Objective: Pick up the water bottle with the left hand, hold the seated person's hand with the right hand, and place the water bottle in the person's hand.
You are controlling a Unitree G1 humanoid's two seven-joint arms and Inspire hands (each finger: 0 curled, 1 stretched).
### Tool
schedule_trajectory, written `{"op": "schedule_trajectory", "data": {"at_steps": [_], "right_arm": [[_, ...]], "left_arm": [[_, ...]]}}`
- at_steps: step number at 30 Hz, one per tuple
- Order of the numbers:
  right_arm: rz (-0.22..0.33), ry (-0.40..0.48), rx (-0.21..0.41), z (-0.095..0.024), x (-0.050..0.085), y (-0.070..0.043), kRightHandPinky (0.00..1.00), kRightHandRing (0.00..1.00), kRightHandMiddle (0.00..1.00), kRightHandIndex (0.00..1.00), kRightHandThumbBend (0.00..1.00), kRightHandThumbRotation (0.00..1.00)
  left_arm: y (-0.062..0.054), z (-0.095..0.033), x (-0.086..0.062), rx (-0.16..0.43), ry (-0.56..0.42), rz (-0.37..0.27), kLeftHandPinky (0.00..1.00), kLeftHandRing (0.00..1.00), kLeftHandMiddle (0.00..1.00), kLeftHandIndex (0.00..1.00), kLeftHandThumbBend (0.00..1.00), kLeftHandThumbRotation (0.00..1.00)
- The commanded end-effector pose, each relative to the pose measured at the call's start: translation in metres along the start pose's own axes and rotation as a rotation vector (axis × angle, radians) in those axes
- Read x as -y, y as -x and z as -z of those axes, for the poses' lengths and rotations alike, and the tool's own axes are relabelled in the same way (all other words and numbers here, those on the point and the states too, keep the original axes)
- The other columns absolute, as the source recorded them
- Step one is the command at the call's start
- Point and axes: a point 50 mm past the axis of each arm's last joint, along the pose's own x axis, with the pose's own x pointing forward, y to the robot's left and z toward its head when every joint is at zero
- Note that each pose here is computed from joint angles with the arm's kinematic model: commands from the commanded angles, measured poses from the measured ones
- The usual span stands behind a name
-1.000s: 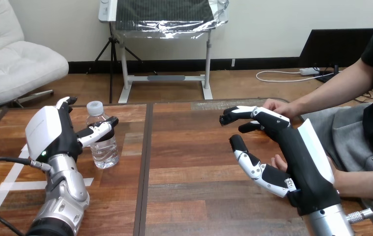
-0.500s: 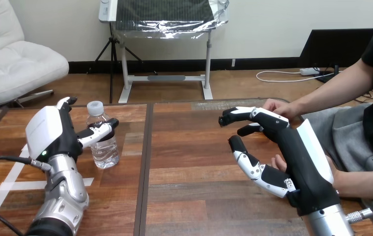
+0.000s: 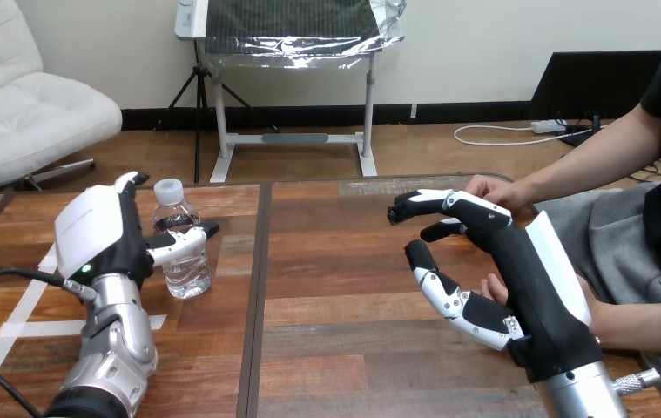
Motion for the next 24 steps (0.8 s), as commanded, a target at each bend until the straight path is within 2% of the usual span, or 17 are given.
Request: {"op": "schedule_trajectory", "data": {"at_steps": [1, 11, 17, 24], "right_arm": [[0.021, 0.028, 0.102, -0.0155, 0.0100, -0.0159, 0.63, 0.75, 0.75, 0.63, 0.28, 0.00], [0.020, 0.027, 0.100, -0.0147, 0.0098, -0.0153, 0.63, 0.75, 0.75, 0.64, 0.29, 0.00], [0.021, 0.027, 0.094, -0.0142, 0.0095, -0.0145, 0.64, 0.76, 0.75, 0.64, 0.30, 0.00], [0.019, 0.026, 0.093, -0.0146, 0.0095, -0.0135, 0.64, 0.76, 0.75, 0.65, 0.30, 0.00]], "left_arm": [[-0.0197, -0.0267, -0.0221, 0.086, 0.005, -0.062, 0.82, 0.84, 0.86, 0.85, 0.94, 0.53], [-0.0229, -0.0314, -0.0224, 0.077, 0.048, -0.027, 0.84, 0.86, 0.87, 0.87, 0.94, 0.55], [-0.0250, -0.0330, -0.0213, 0.039, 0.089, 0.006, 0.84, 0.86, 0.88, 0.88, 0.95, 0.54], [-0.0264, -0.0316, -0.0176, -0.007, 0.146, 0.074, 0.81, 0.87, 0.89, 0.90, 0.97, 0.57]]}}
